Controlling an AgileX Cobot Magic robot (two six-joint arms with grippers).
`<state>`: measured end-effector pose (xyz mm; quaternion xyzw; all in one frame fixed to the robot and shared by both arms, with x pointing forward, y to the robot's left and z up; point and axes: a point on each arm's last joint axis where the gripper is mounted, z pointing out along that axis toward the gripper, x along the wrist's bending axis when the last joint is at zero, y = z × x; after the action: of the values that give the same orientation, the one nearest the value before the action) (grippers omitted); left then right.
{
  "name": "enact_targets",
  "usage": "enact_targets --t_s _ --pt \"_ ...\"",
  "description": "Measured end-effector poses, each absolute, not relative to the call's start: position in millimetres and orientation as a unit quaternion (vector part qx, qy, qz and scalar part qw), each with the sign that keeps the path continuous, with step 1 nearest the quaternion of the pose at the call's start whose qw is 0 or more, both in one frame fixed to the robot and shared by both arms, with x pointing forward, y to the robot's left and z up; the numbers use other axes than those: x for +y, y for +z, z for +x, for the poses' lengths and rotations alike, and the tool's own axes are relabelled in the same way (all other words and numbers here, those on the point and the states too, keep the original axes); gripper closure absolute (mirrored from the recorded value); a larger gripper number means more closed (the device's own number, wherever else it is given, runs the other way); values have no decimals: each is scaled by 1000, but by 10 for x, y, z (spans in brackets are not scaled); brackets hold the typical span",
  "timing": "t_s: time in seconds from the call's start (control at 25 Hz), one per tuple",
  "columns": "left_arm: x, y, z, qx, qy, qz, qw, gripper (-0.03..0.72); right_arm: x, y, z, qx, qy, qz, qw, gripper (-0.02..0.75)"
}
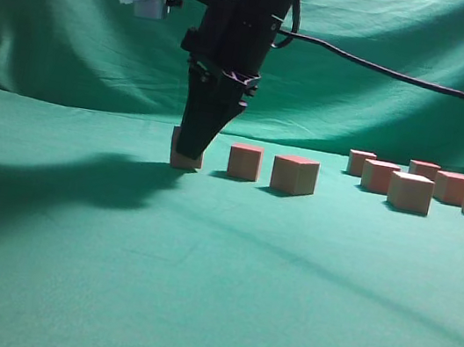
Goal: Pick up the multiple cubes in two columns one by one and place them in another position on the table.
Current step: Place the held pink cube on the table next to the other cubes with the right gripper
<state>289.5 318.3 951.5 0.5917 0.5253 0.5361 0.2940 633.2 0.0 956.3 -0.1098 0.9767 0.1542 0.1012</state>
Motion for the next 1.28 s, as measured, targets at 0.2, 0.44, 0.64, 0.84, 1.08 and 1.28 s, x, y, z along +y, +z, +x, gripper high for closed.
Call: enact_targets --t_s 0.2,0.44,0.64,0.84,1.08,1.28 --pt "3183 9515 2895 525 536 592 294 688 -1 9570 6338 977 153 -107 102 477" --pt "3183 9515 2895 525 536 592 294 688 -7 9573 6344 977 149 -107 105 477" --pt "3183 9515 2895 525 536 592 294 688 -13 9569 6336 978 146 -108 100 477" --pt "3183 9515 2895 525 536 592 294 688 -14 9529 6334 980 142 -107 93 477" --pt "3183 9515 2895 525 536 592 294 688 -13 9529 6335 979 143 -107 94 477" --pt "3183 9515 2895 525 536 592 294 688 -3 9511 6352 978 145 -106 101 370"
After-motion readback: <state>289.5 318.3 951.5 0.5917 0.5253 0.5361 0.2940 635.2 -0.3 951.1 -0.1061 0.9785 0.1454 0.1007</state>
